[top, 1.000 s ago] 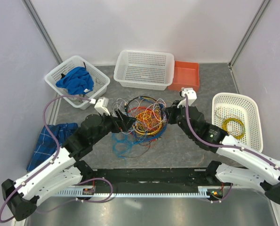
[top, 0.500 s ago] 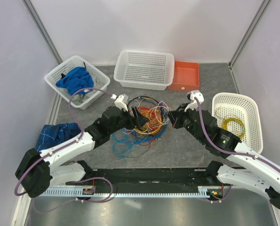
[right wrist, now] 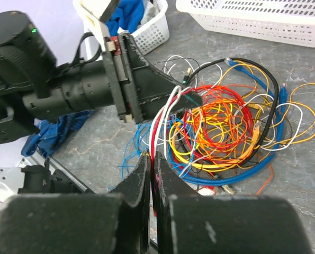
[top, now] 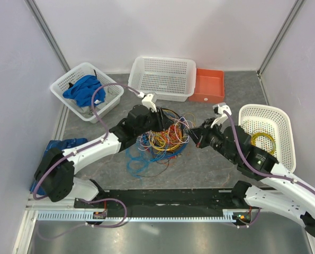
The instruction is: Untangle the cables
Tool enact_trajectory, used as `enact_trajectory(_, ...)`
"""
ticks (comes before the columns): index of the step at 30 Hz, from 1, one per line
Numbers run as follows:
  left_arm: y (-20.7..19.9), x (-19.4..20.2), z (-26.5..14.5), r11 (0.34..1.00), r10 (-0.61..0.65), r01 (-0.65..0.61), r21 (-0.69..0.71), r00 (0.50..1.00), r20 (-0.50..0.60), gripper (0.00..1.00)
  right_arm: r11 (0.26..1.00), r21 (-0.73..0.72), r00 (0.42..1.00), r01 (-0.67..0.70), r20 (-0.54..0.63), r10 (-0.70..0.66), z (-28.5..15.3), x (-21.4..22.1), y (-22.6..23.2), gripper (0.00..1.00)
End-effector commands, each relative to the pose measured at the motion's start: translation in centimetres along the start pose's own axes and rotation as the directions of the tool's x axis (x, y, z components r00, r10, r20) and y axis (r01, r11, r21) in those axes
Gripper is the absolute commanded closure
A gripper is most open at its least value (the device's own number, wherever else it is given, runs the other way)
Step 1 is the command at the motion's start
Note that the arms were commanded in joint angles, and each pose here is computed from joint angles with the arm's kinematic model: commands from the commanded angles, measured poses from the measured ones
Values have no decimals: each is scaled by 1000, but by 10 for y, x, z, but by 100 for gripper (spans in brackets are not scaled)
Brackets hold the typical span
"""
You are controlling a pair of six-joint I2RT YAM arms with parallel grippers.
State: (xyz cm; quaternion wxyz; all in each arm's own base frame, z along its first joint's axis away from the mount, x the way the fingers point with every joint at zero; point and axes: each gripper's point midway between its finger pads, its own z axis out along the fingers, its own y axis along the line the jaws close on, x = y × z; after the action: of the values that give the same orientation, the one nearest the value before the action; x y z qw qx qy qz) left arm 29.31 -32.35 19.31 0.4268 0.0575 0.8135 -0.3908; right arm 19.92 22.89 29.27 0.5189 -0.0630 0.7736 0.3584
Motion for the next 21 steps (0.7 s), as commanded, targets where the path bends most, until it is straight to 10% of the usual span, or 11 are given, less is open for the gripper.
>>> enact_trajectory(1,-13,-25,2,996,86,-86,11,995,49,71,998,-53,997,-29,70,33,-19,-29,15,77)
enact_trajectory(4,-18,-40,-9,994,112,-112,-6,991,78,84,1000,-18,996,-21,84,22,-24,-31,7,35)
enact_trajectory(7,-26,-64,-26,989,151,-148,-29,981,122,98,999,33,996,-12,91,9,-27,-29,-5,22)
enact_trajectory(21,-83,-154,-112,973,227,-226,-37,934,276,98,989,148,1000,19,13,-21,14,33,-45,29)
